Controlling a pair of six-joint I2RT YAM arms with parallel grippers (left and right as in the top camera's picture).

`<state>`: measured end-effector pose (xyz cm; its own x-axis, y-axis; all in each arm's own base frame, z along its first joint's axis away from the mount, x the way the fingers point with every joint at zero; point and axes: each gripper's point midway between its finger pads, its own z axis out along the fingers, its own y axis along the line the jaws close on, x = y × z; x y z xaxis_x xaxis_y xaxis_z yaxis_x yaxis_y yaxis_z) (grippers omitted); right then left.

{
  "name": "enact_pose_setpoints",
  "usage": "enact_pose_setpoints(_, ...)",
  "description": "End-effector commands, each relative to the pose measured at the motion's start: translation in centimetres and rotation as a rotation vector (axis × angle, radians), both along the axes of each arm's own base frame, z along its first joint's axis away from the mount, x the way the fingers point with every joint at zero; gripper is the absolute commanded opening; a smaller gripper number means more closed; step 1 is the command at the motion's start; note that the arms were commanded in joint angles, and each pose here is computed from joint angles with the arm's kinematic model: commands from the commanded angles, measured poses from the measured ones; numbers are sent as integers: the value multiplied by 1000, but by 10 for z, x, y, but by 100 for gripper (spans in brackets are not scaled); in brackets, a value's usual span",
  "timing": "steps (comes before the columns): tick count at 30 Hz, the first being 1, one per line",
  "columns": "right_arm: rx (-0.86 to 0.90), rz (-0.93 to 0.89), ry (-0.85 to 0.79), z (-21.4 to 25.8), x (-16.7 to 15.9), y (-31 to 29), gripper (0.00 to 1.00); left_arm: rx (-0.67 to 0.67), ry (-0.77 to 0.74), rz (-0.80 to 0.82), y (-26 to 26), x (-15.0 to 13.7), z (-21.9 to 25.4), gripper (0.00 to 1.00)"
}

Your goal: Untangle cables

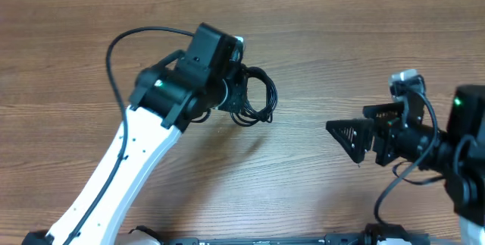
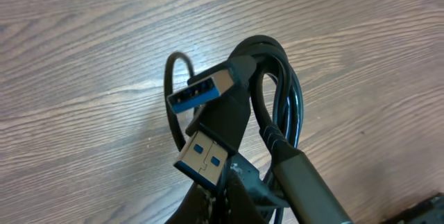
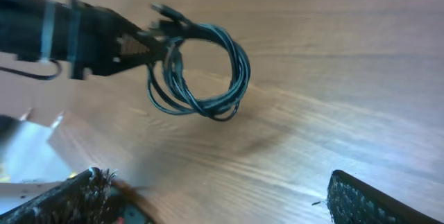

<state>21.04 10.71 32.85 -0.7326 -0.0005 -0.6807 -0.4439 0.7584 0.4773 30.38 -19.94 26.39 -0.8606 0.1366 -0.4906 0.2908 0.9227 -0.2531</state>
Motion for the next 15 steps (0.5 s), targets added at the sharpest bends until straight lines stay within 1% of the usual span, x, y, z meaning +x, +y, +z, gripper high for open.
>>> enact_pose_setpoints(1, 65, 81, 48, -5, 1, 13, 100, -108, -92, -78, -9, -13, 46, 4)
enact_pose_setpoints(3, 68, 210, 19, -7, -4, 26, 100, -146, -95, -85, -11, -19, 55, 4)
enact_pose_setpoints(5, 54, 349, -13, -11, -13, 41, 100, -174, -82, -49, -10, -22, 59, 4)
enact_pose_setpoints(9, 3, 570, -50, -25, -27, 66, 100, -222, -53, -9, -12, -26, 63, 4)
enact_pose_setpoints(10, -12, 619, -63, -29, -28, 72, 98, -237, -41, -16, -14, -28, 64, 4)
enact_pose_setpoints(12, -44, 694, -94, -36, -29, 81, 90, -261, -22, -36, -19, -32, 65, 4)
enact_pose_setpoints(13, -60, 725, -105, -40, -28, 86, 88, -272, -13, -47, -21, -35, 65, 4)
enact_pose_setpoints(15, -79, 748, -113, -45, -24, 93, 87, -279, 1, -50, -22, -37, 65, 4)
